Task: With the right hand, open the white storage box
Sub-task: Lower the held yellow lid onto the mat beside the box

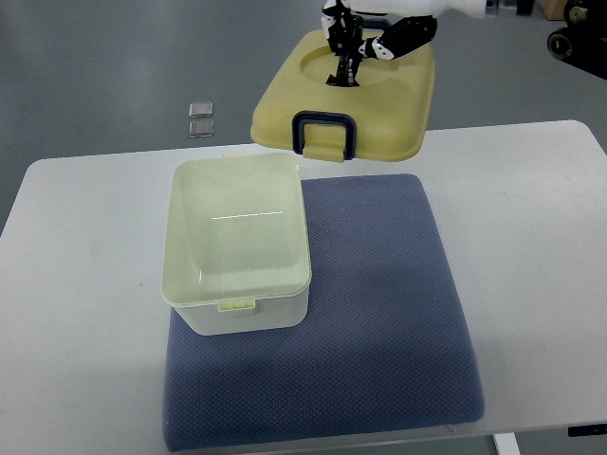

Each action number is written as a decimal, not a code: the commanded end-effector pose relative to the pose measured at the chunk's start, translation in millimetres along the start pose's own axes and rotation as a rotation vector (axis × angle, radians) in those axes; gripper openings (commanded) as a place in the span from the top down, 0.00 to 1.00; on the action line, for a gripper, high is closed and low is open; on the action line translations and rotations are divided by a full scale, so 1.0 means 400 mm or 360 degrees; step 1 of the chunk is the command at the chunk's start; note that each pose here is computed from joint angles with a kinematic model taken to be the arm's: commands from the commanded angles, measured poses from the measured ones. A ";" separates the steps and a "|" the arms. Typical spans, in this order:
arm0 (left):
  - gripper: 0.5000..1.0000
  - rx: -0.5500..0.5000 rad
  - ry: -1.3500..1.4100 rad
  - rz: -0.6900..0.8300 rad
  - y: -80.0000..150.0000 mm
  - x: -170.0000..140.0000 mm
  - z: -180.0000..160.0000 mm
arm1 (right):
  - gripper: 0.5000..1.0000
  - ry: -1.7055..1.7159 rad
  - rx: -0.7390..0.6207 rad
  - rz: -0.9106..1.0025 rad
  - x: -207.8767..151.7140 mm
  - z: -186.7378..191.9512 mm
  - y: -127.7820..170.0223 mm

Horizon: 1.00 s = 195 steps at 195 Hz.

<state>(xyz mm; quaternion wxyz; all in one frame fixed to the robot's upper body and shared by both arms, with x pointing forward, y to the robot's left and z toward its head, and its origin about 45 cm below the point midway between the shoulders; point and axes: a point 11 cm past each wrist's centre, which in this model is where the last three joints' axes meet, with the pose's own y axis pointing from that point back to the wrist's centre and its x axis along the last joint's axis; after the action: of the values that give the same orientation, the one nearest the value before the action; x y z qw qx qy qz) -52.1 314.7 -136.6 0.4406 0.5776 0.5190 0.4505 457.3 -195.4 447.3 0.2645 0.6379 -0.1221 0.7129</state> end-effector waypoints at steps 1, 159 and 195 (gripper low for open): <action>0.00 -0.0002 0.0000 -0.0020 0.000 -0.011 0.001 | 1.00 -0.0047 -0.0103 -0.0049 -0.065 0.041 0.067; 0.00 0.0012 0.0001 -0.0044 -0.001 -0.025 -0.013 | 1.00 -0.0087 -0.0124 -0.0172 -0.515 -0.038 0.153; 0.00 0.0012 0.0002 -0.0039 -0.001 -0.022 -0.013 | 1.00 -0.0119 -0.0016 -0.0113 -0.539 -0.102 0.086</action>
<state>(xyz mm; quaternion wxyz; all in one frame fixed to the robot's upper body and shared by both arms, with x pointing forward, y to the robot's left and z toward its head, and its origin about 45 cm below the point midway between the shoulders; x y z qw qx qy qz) -57.7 305.8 -136.7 0.4443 0.5722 0.5278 0.4434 419.1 -268.3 246.0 0.3086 0.6601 -0.1158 0.6750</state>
